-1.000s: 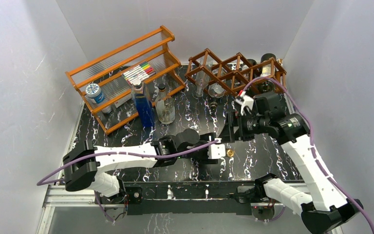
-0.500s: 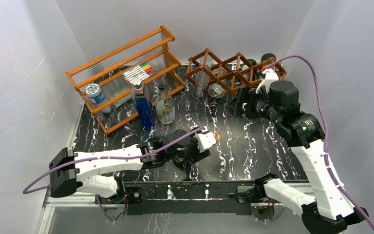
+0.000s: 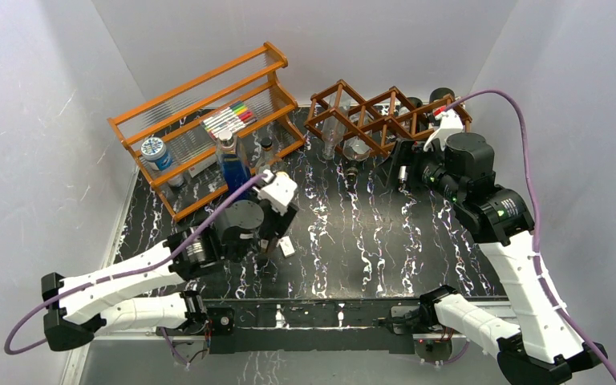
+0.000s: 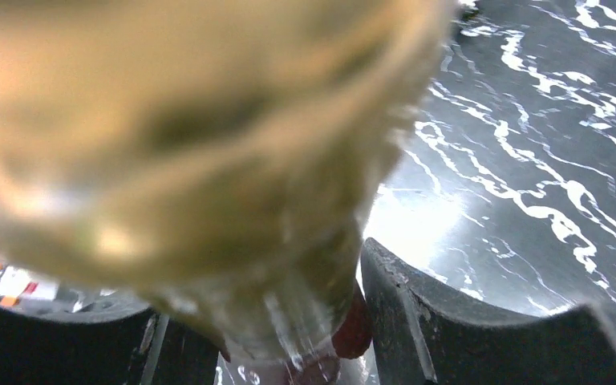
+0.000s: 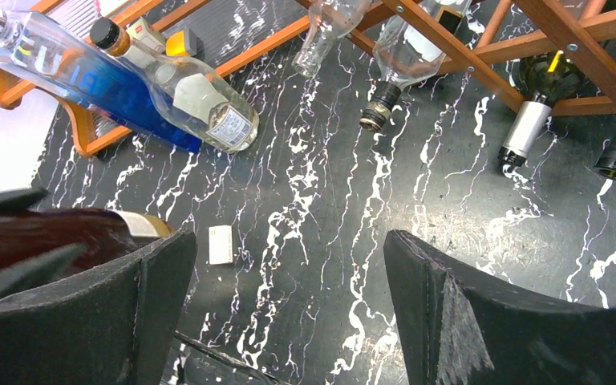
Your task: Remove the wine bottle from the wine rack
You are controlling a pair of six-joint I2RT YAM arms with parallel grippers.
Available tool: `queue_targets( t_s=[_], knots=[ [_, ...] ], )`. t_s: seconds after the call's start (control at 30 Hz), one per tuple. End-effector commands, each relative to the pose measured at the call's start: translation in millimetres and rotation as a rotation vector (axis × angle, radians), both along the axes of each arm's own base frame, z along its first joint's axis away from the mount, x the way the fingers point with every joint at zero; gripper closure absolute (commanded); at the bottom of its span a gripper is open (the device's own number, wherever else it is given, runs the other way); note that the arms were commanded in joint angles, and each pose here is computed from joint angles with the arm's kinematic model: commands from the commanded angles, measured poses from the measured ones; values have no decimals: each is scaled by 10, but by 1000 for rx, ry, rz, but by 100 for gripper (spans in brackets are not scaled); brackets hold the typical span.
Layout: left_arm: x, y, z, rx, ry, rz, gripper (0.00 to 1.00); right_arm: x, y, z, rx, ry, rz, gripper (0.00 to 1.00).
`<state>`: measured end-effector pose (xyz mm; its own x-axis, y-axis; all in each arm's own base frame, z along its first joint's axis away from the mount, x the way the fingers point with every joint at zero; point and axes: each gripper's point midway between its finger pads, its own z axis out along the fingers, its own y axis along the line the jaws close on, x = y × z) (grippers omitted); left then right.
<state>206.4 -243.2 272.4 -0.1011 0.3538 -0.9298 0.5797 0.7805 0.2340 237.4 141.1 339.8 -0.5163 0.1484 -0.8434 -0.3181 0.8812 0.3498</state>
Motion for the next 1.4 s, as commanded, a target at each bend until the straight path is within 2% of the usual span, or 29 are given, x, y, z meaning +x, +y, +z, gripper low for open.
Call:
queue_targets(
  t_s=[0.0, 0.13, 0.23, 0.47, 0.6, 0.77, 1.0, 1.17, 1.37],
  knots=[
    [282, 450, 848, -218, -85, 232, 100, 73, 61, 118, 28, -63, 14, 2],
    [577, 713, 613, -230, 17, 319, 100, 101, 92, 55, 32, -52, 20, 2],
    [669, 959, 538, -278, 18, 392, 100, 101, 87, 36, 28, -47, 18, 2],
    [800, 1629, 528, -330, -118, 655, 100, 98, 83, -62, 21, -31, 16, 2],
    [932, 2000, 632, -379, -240, 792, 100, 112, 131, -121, 28, -15, 33, 2],
    [1167, 2250, 619, -449, -289, 862, 100, 117, 160, -131, 32, -7, 45, 2],
    [1402, 2412, 561, -505, -312, 860, 100, 72, 99, -135, 12, -2, 30, 2],
    [1503, 2385, 369, -503, -285, 849, 100, 73, 94, -163, 14, 4, 24, 2],
    [1560, 2241, 315, -516, -297, 760, 100, 87, 137, -175, 30, 12, 34, 2]
  ],
)
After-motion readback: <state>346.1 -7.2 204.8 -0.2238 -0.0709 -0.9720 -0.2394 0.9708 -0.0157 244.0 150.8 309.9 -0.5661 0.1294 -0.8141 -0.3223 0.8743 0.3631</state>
